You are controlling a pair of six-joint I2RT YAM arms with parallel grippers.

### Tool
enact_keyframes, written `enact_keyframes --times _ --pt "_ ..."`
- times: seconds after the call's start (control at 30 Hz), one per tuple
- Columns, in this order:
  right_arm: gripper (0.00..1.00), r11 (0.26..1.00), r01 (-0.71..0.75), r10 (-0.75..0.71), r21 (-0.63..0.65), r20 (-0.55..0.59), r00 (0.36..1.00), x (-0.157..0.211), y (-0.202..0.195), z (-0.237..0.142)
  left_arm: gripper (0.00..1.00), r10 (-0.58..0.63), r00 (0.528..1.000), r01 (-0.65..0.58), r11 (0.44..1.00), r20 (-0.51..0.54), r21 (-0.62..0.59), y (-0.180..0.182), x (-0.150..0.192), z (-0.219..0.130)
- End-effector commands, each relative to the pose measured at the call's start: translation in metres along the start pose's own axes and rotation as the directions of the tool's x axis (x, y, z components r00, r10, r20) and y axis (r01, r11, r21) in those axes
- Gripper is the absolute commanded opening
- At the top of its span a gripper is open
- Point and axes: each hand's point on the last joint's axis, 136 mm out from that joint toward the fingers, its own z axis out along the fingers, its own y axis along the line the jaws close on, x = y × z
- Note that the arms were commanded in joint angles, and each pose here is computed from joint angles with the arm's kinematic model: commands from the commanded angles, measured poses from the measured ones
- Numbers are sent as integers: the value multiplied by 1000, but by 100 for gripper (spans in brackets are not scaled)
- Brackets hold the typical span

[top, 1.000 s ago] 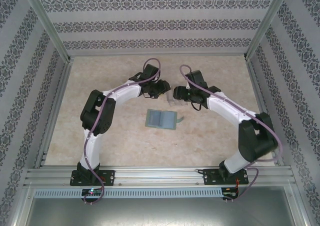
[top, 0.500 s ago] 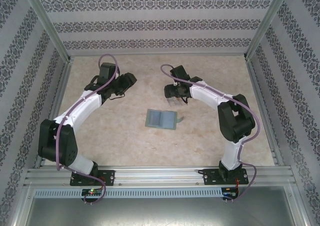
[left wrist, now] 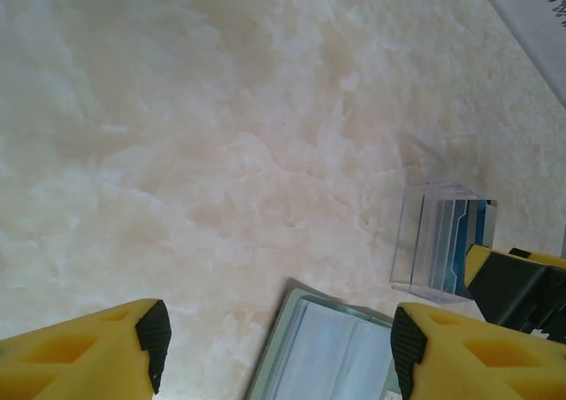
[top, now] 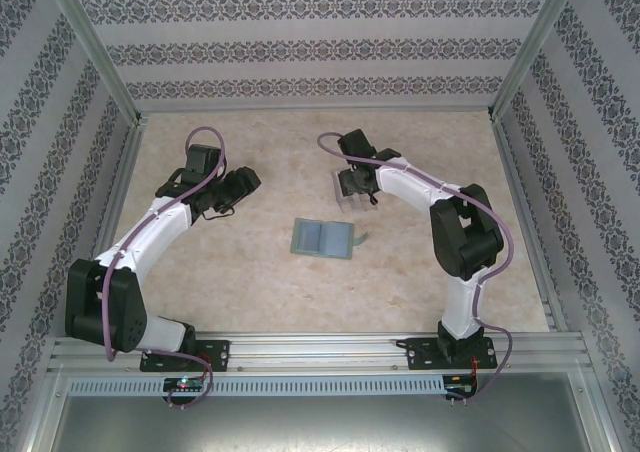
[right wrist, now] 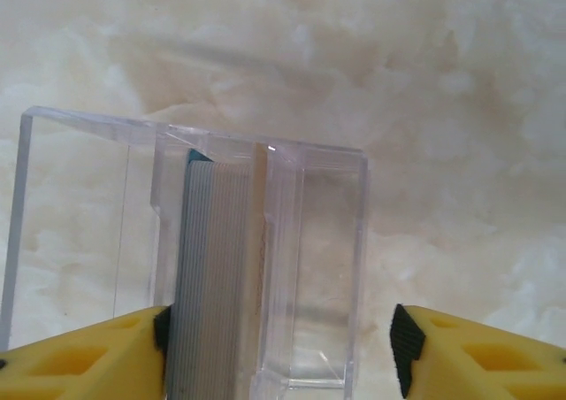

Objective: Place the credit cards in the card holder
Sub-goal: Pick up the credit card from the storage box.

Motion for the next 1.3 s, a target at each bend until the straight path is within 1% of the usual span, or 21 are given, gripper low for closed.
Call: enact_keyframes --times 0.0,0.07,0.17,0.23,0.33,0.43,0.53,0.6,0.8,0.93,1.07,1.27 --pt "61 999 12 -13 47 13 1000 -11 -20 -14 69 12 1000 -12 1000 -6 -5 5 0 0" --pt "56 999 3 -3 43 0 1000 -9 -22 -10 70 1 1000 -1 1000 -14 8 4 2 4" --pt "55 998 17 -17 66 -3 1000 -8 -24 -10 70 1 1000 -1 1000 -24 5 5 4 6" --pt "54 997 28 -29 78 10 1000 -10 -24 -14 70 8 1000 -8 1000 -26 0 6 4 6" --pt "49 994 40 -44 100 33 998 -15 -26 -21 70 13 1000 -13 1000 -27 -8 8 5 5" --pt "41 993 58 -63 105 46 997 -19 -26 -26 70 15 1000 -15 1000 -27 -9 9 6 5" --pt "28 993 69 -73 97 44 996 -19 -24 -26 70 18 999 -18 1000 -41 -2 9 9 7" --pt "21 993 74 -78 92 41 996 -18 -23 -26 71 25 998 -25 1000 -61 4 7 11 8" --pt "10 994 77 -81 77 47 996 -17 -21 -31 71 32 995 -28 999 -98 35 0 14 12" --pt "0 996 70 -73 59 52 996 -17 -20 -35 71 29 993 -24 998 -110 52 -3 16 13" --pt "0 1000 13 -13 3 67 998 -20 -19 -48 72 55 987 -37 993 -150 116 -11 24 15" --pt "0 978 -133 152 -162 106 983 -26 -11 -87 73 90 981 -53 977 -174 207 -20 36 13"
